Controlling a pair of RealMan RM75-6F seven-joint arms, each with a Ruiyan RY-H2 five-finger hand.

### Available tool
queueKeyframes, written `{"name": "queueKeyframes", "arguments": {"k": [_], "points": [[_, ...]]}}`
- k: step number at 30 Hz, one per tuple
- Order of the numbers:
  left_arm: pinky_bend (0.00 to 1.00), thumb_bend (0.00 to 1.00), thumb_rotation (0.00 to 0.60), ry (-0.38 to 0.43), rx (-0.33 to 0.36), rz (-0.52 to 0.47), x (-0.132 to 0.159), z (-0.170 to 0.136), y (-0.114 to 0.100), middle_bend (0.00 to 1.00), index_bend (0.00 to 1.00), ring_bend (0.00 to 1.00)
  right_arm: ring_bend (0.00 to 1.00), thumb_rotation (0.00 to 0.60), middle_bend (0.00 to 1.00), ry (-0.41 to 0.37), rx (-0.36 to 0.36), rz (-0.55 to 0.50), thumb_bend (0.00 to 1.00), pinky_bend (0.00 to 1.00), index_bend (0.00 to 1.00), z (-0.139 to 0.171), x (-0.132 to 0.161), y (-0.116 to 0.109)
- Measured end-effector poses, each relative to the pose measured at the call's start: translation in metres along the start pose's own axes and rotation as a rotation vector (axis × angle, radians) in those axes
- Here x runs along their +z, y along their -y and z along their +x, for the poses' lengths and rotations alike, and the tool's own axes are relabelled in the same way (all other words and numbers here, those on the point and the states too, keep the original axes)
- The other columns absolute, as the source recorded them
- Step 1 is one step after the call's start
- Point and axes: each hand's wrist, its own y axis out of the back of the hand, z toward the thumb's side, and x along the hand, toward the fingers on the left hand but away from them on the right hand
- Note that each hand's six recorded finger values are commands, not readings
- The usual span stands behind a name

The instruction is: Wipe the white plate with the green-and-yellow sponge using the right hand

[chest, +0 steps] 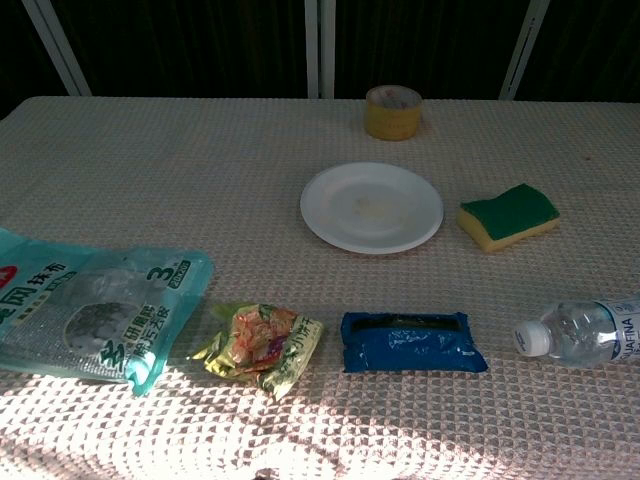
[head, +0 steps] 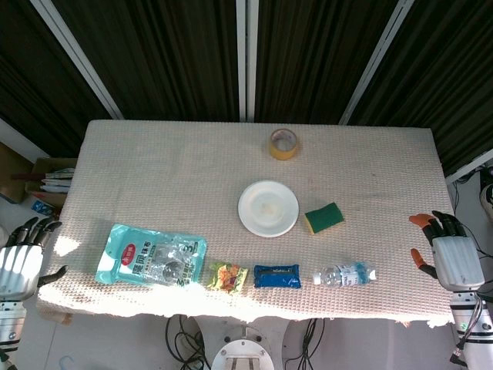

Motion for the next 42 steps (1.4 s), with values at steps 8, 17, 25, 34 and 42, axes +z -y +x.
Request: {"name": "queueKeyframes", "arguments": {"k": [8,17,25,34,42], "points": [[0.18,0.09,0.600,0.001,-0.009,-0.003,0.002,0.004,0.004,0.15,0.19,0.10,0.13,0.600,0.24,-0.043,0.031,0.013,0.21,0.16,0.26,-0.011,0.010,0.007],[0.18,0.09,0.600,0.019,-0.016,-0.004,0.007,0.009,0.005,0.15,0.19,0.10,0.02,0.600,0.19,-0.206,0.143,0.081,0.21,0.10,0.29,-0.057,0.051,0.047],[0.18,0.09,0.600,0.002,-0.048,-0.006,0.006,0.008,0.011,0.15,0.19,0.10,0.00,0.600,0.18,-0.315,0.190,0.126,0.20,0.02,0.36,-0.101,0.088,0.089],[0.18,0.09,0.600,0.004,-0.091,-0.006,0.009,0.011,0.018,0.15,0.19,0.10,0.00,0.600,0.14,-0.342,0.201,0.132,0.20,0.01,0.25,-0.119,0.098,0.120],[0.18,0.09,0.600,0.007,-0.085,-0.007,0.011,0.014,0.016,0.15,0.19,0.10,0.00,0.600,0.14,-0.335,0.199,0.107,0.20,0.01,0.17,-0.127,0.098,0.122]]}}
